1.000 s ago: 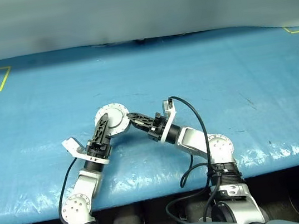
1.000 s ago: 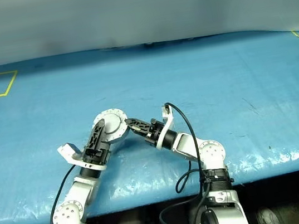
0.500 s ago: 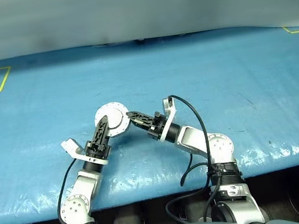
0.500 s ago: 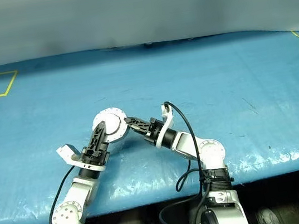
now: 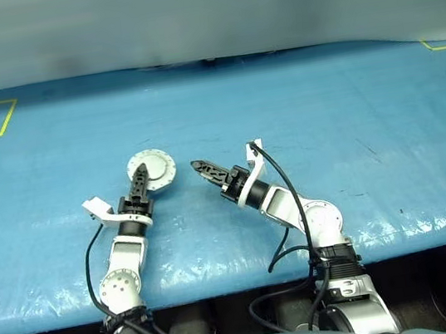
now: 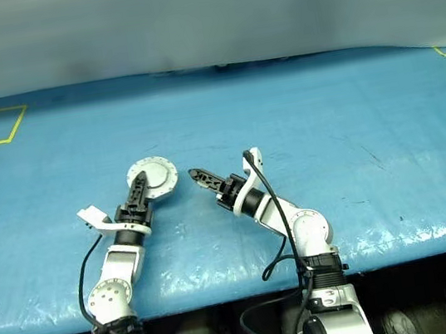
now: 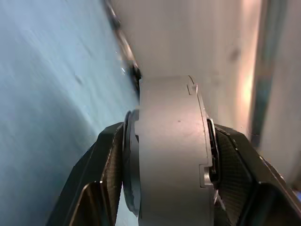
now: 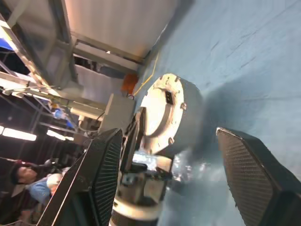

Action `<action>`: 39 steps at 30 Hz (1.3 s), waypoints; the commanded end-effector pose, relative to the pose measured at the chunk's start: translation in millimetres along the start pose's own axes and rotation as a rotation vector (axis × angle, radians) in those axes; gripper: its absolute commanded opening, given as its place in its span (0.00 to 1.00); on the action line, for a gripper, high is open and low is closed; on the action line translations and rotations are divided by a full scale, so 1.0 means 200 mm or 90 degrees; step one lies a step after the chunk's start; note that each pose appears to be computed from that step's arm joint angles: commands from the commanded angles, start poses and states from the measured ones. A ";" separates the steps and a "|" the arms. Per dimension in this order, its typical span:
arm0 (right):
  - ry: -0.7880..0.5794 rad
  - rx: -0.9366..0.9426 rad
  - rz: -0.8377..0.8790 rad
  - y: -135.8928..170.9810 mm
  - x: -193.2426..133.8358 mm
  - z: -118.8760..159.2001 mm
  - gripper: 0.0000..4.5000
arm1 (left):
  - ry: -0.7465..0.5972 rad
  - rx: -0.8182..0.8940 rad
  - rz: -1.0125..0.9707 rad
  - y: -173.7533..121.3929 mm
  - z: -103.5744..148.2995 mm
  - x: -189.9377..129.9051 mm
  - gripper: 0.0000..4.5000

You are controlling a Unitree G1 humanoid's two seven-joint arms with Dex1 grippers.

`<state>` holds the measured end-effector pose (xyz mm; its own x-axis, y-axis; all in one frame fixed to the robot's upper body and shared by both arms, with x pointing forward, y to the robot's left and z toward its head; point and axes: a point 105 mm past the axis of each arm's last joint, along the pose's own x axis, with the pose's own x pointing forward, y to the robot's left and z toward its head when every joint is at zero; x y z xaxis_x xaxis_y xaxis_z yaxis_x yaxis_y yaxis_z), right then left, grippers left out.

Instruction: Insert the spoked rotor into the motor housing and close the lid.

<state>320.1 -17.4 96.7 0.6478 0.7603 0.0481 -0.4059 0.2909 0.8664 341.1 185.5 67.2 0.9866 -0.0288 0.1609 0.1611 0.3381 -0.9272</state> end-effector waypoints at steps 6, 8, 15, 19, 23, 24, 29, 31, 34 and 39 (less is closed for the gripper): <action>-0.038 -0.072 0.024 0.05 -0.07 0.06 0.74 | -0.042 0.064 0.036 -0.02 0.08 0.27 0.54; -0.037 -0.075 0.022 0.05 -0.08 0.05 0.74 | -0.033 0.074 0.048 0.00 0.08 0.30 0.54; -0.029 -0.078 0.005 0.03 -0.08 0.01 0.74 | -0.072 0.107 0.088 0.06 0.15 0.33 0.61; -0.023 -0.081 0.002 0.02 -0.08 0.01 0.74 | -0.136 0.163 0.129 0.11 0.27 0.27 0.89; -0.011 -0.086 -0.001 0.01 -0.07 0.00 0.74 | -0.191 0.214 0.127 0.11 0.38 0.20 0.99; -0.008 -0.089 -0.003 0.01 -0.07 0.00 0.74 | -0.204 0.227 0.125 0.10 0.41 0.17 0.99; -0.013 -0.133 -0.022 -0.02 -0.06 0.01 0.74 | -0.240 0.319 0.121 0.07 0.53 0.06 0.99; -0.030 -0.182 -0.035 -0.03 -0.06 0.03 0.74 | -0.213 0.374 0.078 0.02 0.52 0.04 0.99; -0.089 -0.364 -0.055 -0.04 -0.10 0.11 0.74 | -0.104 0.499 -0.083 -0.12 0.37 0.02 0.99; -0.070 -0.529 -0.033 -0.07 -0.19 0.15 0.74 | 0.066 0.557 -0.273 -0.24 0.11 -0.08 0.99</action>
<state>322.1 -64.9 87.8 0.7334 0.6778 0.0523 -0.6604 0.6920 0.2918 321.9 207.5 105.0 0.9040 -0.2744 0.3280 0.3714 0.8840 -0.2840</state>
